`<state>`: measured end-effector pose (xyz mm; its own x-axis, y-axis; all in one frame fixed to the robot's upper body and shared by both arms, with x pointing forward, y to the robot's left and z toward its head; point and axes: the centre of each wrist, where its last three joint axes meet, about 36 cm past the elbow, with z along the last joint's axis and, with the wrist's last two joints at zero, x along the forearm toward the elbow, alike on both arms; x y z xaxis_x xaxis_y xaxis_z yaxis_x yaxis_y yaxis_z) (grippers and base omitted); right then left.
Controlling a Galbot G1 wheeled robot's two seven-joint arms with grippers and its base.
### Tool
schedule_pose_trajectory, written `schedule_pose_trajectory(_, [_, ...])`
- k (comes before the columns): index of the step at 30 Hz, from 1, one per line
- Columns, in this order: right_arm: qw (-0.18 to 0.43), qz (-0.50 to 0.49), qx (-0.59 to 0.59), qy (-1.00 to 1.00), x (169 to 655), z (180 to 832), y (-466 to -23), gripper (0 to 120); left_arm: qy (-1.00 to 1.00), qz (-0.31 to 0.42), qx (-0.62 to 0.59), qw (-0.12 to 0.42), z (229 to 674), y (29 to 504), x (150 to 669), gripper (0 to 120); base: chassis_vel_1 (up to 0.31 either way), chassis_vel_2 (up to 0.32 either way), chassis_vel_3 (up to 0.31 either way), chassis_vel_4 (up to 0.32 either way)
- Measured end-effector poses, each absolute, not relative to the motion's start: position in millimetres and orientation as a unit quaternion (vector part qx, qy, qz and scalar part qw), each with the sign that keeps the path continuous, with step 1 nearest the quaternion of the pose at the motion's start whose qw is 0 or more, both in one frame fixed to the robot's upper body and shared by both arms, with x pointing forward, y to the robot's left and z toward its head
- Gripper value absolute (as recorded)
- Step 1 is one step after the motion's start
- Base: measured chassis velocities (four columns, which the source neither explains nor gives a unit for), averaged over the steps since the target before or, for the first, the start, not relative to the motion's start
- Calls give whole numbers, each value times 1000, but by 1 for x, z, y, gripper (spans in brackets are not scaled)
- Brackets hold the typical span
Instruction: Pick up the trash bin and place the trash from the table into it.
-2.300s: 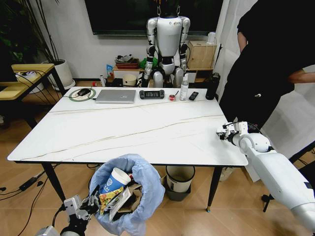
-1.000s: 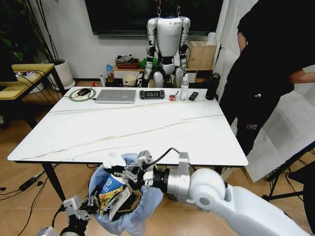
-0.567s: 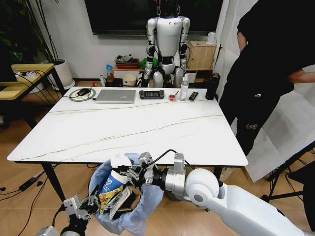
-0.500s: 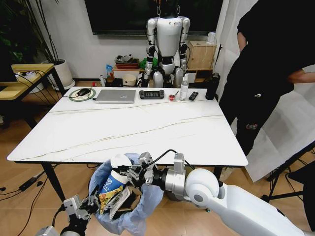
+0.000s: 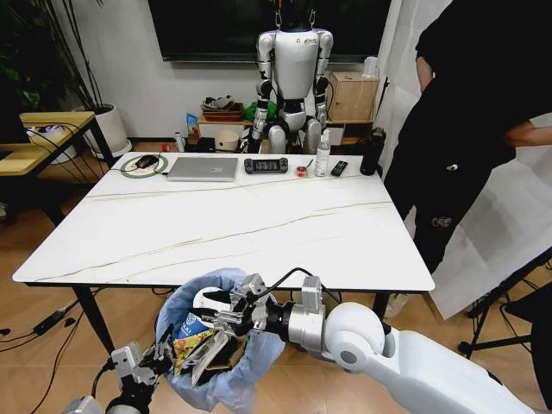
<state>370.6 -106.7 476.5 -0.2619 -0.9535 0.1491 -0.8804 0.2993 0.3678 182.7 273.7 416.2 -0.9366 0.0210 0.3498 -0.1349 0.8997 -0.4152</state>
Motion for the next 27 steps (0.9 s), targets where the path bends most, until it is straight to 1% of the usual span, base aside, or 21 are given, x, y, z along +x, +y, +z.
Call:
schedule_pose_trajectory(4, [142, -105, 555, -813, 376, 488, -115, 78, -958, 220, 31, 180, 415, 274, 181, 0, 0, 0, 0, 0])
schedule_pose_trajectory(6, [138, -105, 552, -816, 377, 489, -116, 79, -958, 219, 31, 181, 414, 274, 181, 0, 0, 0, 0, 0])
schedule_pose_trajectory(7, [115, -103, 524, -838, 382, 496, -124, 86, -958, 217, 33, 185, 412, 275, 180, 0, 0, 0, 0, 0])
schedule_pose_trajectory(10, [67, -114, 458, -879, 392, 498, -146, 98, -957, 211, 36, 195, 409, 277, 177, 0, 0, 0, 0, 0])
schedule_pose_trajectory(11, [47, -120, 434, -892, 395, 494, -159, 99, -957, 209, 36, 199, 407, 278, 176, 0, 0, 0, 0, 0])
schedule_pose_trajectory(12, [47, -120, 434, -892, 395, 494, -159, 99, -957, 209, 36, 199, 407, 278, 176, 0, 0, 0, 0, 0])
schedule_pose_trajectory(14, [28, -121, 389, -913, 400, 487, -182, 100, -956, 204, 39, 206, 403, 281, 175, 0, 0, 0, 0, 0])
schedule_pose_trajectory(17, [-4, -97, 309, -946, 399, 477, -212, 100, -954, 199, 45, 220, 395, 285, 173, 0, 0, 0, 0, 0])
schedule_pose_trajectory(18, [-4, -97, 309, -946, 399, 477, -212, 100, -954, 199, 45, 220, 395, 285, 173, 0, 0, 0, 0, 0])
schedule_pose_trajectory(19, [-14, -89, 285, -954, 397, 470, -223, 100, -953, 198, 46, 225, 393, 286, 173, 0, 0, 0, 0, 0])
schedule_pose_trajectory(21, [-12, -81, 250, -965, 392, 457, -243, 100, -952, 194, 47, 234, 387, 289, 172, 0, 0, 0, 0, 0])
schedule_pose_trajectory(23, [-8, -77, 220, -972, 380, 430, -276, 100, -950, 187, 48, 245, 381, 293, 171, 0, 0, 0, 0, 0])
schedule_pose_trajectory(24, [-8, -77, 220, -972, 380, 430, -276, 100, -950, 187, 48, 245, 381, 293, 171, 0, 0, 0, 0, 0])
schedule_pose_trajectory(26, [-10, -71, 193, -979, 364, 410, -303, 100, -949, 180, 46, 253, 375, 297, 171, 0, 0, 0, 0, 0])
schedule_pose_trajectory(27, [-8, -65, 182, -981, 358, 405, -310, 100, -949, 178, 44, 255, 374, 299, 171, 0, 0, 0, 0, 0])
